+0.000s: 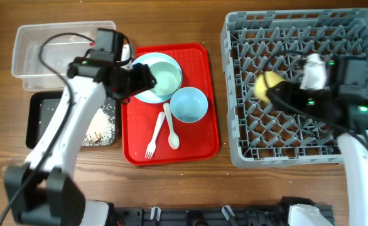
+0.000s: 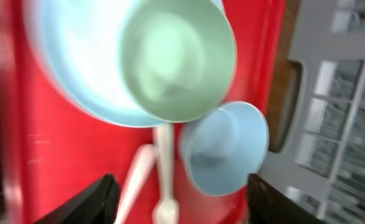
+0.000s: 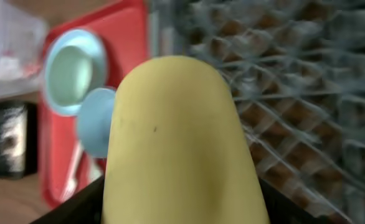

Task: Sort waste into correct bins and load items into the dishwasher rack
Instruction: 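Lower the yellow cup into the dish rack with the right gripper and release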

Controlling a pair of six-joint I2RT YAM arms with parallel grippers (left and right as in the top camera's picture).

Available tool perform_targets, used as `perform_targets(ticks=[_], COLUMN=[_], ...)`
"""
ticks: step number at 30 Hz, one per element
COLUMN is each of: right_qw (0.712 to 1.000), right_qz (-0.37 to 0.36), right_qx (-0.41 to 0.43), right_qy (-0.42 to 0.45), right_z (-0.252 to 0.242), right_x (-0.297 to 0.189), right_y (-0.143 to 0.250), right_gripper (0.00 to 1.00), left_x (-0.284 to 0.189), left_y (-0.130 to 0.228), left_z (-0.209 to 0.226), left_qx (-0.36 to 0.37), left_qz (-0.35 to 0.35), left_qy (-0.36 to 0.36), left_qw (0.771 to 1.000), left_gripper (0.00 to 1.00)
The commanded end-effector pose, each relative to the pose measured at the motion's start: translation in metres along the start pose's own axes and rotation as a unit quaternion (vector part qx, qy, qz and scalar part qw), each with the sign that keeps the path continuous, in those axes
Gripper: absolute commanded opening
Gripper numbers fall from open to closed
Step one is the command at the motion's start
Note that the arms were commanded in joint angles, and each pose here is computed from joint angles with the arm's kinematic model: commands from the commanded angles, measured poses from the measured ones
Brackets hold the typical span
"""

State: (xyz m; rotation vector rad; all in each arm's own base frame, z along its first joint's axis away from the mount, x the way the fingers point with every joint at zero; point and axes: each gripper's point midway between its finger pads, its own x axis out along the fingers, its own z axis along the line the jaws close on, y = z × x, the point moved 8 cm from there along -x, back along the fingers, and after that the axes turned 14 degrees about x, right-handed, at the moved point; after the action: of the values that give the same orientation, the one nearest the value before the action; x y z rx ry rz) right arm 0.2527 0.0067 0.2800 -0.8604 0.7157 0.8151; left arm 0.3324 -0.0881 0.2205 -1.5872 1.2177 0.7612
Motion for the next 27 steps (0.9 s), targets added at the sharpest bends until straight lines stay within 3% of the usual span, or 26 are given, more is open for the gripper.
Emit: perform_targets(ticks=[1, 8, 19, 21, 25, 27], right_qw=[0.988, 0.976, 0.958, 0.956, 0.956, 0.956], right_qz=[-0.039, 0.039, 0.134, 0.144, 0.142, 0.145], right_qx=[0.032, 0.067, 0.098, 0.100, 0.100, 0.101], right_qy=[0.144, 0.204, 0.233, 0.236, 0.236, 0.233], right_z=[-0.027, -0.051, -0.084, -0.088, -0.088, -0.087], right_x=[-0.028, -0.006, 0.080, 0.087, 0.088, 0.088], right_y=[-0.005, -0.002, -0.021, -0.021, -0.022, -0.021], right_gripper=[0.52, 0.52, 0.54, 0.60, 0.63, 0.73], left_x=[-0.024, -0.024, -0.024, -0.024, -0.024, -0.024], left_y=[0.000, 0.000, -0.001, -0.001, -0.001, -0.001], left_z=[0.008, 0.008, 0.008, 0.008, 0.007, 0.007], left_qx=[0.016, 0.017, 0.017, 0.017, 0.017, 0.017], left_qz=[-0.034, -0.037, -0.037, -0.037, -0.037, -0.037], left_qy=[-0.061, -0.060, -0.060, -0.060, -0.060, -0.060], left_qw=[0.997, 0.997, 0.997, 0.997, 0.997, 0.997], left_gripper=[0.70, 0.70, 0.70, 0.70, 0.70, 0.70])
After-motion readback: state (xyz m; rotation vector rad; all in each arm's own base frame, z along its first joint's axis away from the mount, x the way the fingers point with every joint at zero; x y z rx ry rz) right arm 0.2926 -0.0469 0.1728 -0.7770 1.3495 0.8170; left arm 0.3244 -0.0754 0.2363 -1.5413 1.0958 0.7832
